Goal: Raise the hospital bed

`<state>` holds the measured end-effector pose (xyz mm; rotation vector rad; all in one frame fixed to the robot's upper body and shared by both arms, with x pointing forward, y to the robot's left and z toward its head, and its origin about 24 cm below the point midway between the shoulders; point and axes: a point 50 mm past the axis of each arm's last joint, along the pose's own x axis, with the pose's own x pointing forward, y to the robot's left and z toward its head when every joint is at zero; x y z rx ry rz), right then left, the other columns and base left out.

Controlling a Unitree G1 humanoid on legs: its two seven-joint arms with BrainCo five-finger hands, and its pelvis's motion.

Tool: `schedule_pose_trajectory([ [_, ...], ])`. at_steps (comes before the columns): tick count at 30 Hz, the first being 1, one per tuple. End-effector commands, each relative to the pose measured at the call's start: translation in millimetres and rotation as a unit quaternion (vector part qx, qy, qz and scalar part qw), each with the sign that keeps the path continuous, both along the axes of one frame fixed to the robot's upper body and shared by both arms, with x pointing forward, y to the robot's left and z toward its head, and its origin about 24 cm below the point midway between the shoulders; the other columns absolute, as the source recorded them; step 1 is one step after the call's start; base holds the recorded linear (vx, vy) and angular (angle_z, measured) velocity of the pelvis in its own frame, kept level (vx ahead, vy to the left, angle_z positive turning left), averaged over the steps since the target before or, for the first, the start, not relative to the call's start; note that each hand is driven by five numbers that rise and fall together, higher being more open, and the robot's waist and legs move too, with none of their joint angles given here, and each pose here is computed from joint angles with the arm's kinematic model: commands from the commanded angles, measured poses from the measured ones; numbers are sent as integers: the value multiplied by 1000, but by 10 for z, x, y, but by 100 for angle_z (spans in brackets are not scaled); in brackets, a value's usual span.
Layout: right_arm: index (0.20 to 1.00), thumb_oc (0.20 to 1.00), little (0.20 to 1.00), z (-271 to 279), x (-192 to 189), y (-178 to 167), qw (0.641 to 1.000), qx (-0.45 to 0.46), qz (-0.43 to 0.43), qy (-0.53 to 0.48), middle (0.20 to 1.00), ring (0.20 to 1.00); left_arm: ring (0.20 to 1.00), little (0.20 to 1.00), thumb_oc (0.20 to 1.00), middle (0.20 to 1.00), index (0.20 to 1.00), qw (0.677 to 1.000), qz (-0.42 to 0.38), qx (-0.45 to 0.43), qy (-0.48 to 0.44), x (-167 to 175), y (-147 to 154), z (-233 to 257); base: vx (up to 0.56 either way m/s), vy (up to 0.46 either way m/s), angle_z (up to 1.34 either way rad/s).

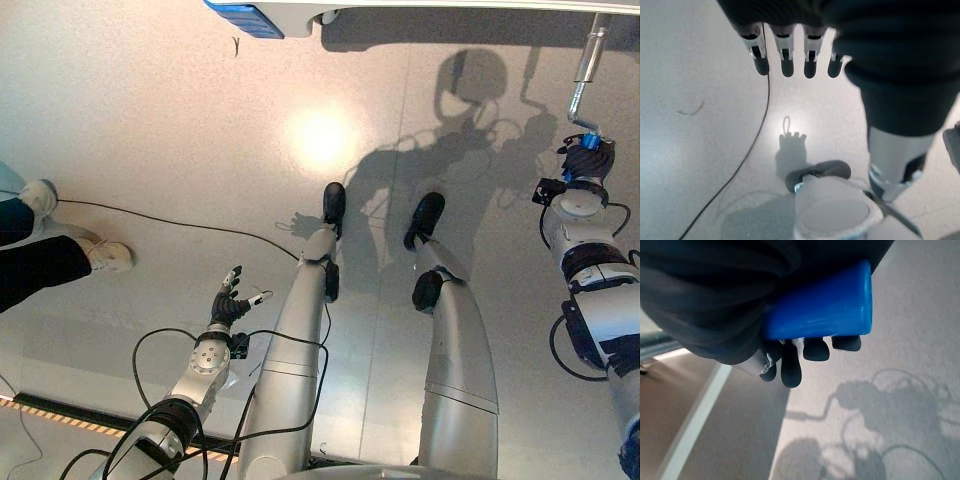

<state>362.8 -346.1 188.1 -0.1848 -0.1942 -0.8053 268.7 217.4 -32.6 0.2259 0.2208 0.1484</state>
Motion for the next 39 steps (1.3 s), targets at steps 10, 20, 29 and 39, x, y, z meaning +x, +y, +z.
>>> schedule_pose_trajectory([
  [10,200,200,200,657,-978,384,893,-29,14,-450,200,200,1000,1000,1000,1000,1000,992,113,-30,40,-439,293,-293,-4,12,-5],
  [20,200,200,200,778,-1332,1187,795,16,277,-540,200,200,1000,1000,1000,1000,1000,989,126,-32,72,-589,354,-392,-1,3,-1],
  [29,200,200,200,772,-1399,1822,712,49,502,-488,200,200,1000,1000,1000,1000,1000,987,124,-29,99,-669,358,-470,0,-4,-2],
  [39,200,200,200,983,-1297,2706,608,48,658,-442,200,200,1000,1000,1000,1000,1000,986,128,-22,103,-610,384,-459,3,2,-2],
])
